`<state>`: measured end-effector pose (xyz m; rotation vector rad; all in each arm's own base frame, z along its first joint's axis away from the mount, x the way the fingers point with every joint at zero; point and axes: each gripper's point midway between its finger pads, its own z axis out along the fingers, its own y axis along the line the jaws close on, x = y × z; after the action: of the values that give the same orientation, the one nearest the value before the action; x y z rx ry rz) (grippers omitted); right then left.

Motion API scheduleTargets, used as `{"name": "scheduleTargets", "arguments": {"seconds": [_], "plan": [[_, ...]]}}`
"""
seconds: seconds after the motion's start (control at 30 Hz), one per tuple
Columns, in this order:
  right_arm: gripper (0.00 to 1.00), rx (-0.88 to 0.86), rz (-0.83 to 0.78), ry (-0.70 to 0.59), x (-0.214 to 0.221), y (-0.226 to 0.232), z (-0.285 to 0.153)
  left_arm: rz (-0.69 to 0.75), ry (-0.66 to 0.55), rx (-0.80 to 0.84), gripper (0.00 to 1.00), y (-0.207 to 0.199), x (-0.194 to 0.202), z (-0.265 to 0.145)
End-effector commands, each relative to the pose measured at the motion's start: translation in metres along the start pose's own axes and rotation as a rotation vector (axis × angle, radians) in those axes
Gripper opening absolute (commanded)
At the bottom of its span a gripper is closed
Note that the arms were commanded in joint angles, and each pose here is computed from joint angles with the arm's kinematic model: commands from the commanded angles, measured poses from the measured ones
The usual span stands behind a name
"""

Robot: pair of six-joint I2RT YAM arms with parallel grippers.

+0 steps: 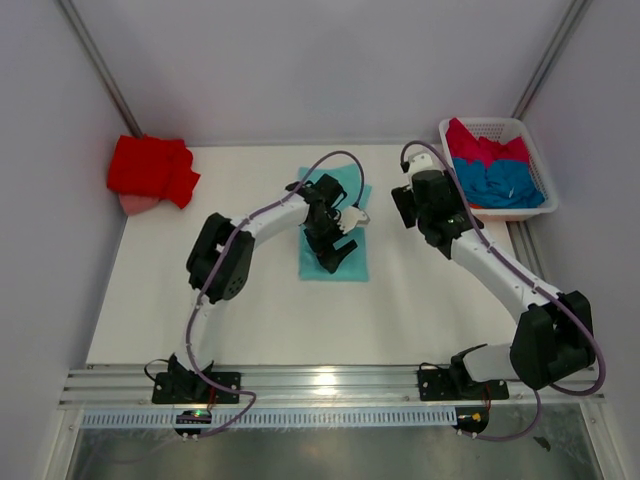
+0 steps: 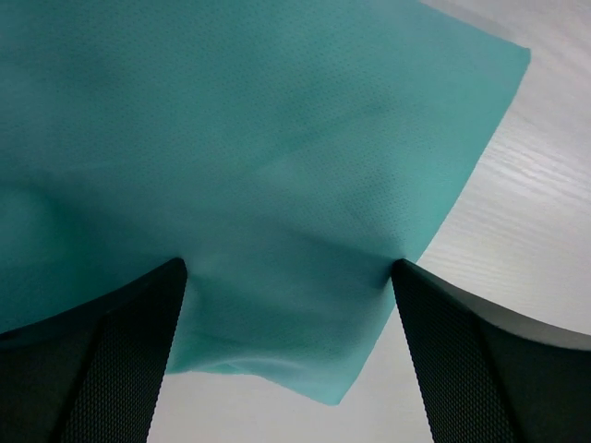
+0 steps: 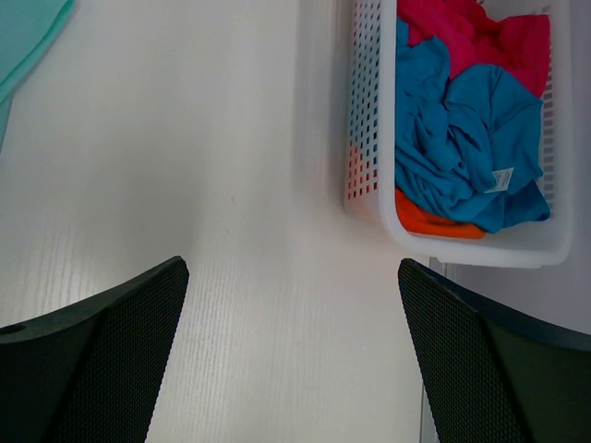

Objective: Fold and stack the t-shirts
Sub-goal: Fold the tshirt

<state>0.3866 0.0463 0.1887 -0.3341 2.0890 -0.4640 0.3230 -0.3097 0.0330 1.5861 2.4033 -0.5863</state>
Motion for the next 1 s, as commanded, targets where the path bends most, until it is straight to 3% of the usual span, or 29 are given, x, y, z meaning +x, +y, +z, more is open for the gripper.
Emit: {"name": "scheduleTargets", "arguments": {"seconds": [0.0, 0.17, 0.4, 0.8, 0.97], "plan": [[0.99, -0.013, 0.032, -0.066, -0.019, -0.006, -0.012, -0.042, -0.088, -0.178, 0.95, 0.026, -0.019, -0.022], [0.99, -0.059, 0.020, -0.049, -0.013, 0.003, -0.011, -0.054, -0.127, -0.211, 0.95, 0.028, -0.031, -0.036], [0.99, -0.277, -0.007, -0.075, -0.014, 0.042, -0.016, -0.042, -0.185, -0.301, 0.97, 0.039, -0.045, -0.055], [0.99, -0.372, -0.036, -0.078, -0.015, 0.058, -0.018, -0.016, -0.242, -0.319, 0.99, 0.032, -0.059, -0.085], [0.99, -0.574, -0.044, -0.105, -0.023, 0.087, -0.037, -0.045, -0.208, -0.337, 0.99, 0.045, -0.048, -0.061]]}}
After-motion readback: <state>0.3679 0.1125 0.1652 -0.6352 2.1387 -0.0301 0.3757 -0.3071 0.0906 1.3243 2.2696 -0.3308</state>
